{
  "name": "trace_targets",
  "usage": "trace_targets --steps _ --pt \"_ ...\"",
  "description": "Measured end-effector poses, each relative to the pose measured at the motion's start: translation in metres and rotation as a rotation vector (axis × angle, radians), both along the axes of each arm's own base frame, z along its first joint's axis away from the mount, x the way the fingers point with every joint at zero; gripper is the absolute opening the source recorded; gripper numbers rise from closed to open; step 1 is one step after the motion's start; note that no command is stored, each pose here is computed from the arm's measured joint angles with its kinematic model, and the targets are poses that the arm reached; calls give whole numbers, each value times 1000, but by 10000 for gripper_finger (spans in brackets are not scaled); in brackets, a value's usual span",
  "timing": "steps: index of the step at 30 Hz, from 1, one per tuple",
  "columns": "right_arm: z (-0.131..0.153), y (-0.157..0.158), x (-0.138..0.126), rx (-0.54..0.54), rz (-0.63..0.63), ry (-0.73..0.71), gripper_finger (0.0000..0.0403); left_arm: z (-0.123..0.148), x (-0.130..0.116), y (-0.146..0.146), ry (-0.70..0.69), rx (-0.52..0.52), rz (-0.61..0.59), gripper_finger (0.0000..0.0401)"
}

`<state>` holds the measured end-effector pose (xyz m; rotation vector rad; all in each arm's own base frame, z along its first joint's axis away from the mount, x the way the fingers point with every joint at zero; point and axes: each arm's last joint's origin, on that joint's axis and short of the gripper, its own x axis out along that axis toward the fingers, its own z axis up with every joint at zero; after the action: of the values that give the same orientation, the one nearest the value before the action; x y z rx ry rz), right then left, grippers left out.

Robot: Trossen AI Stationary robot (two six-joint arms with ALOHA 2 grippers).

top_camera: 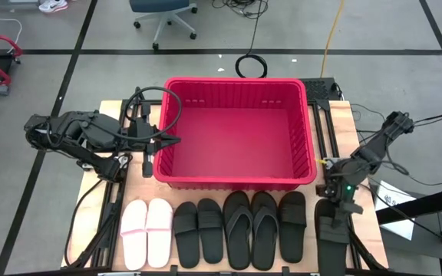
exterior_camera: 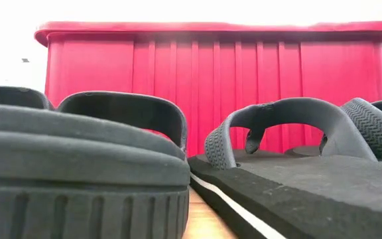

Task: Pick and place slides into bin
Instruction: Put the black slide into the red bin

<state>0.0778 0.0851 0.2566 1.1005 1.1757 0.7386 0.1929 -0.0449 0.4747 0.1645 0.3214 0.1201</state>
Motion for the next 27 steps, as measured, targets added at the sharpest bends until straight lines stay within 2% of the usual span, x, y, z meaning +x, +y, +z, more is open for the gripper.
trace_targets --steps 5,9,17,21,24,27 --pt "37 -6 -5 29 -55 -62 2 0 0 0 6 42 -13 3" --pt "56 -10 -9 40 -86 -88 2 0 0 0 8 48 -16 5" --pt "105 -24 -16 19 -231 -418 2 0 0 0 8 49 -16 2" --pt "128 -34 -22 -54 -341 -598 2 0 0 0 8 49 -16 6" --pt "141 -42 -25 -149 -436 -696 2 0 0 0 8 49 -16 9" --pt "151 -50 -26 -257 -617 -727 2 0 0 0 8 49 -16 4"
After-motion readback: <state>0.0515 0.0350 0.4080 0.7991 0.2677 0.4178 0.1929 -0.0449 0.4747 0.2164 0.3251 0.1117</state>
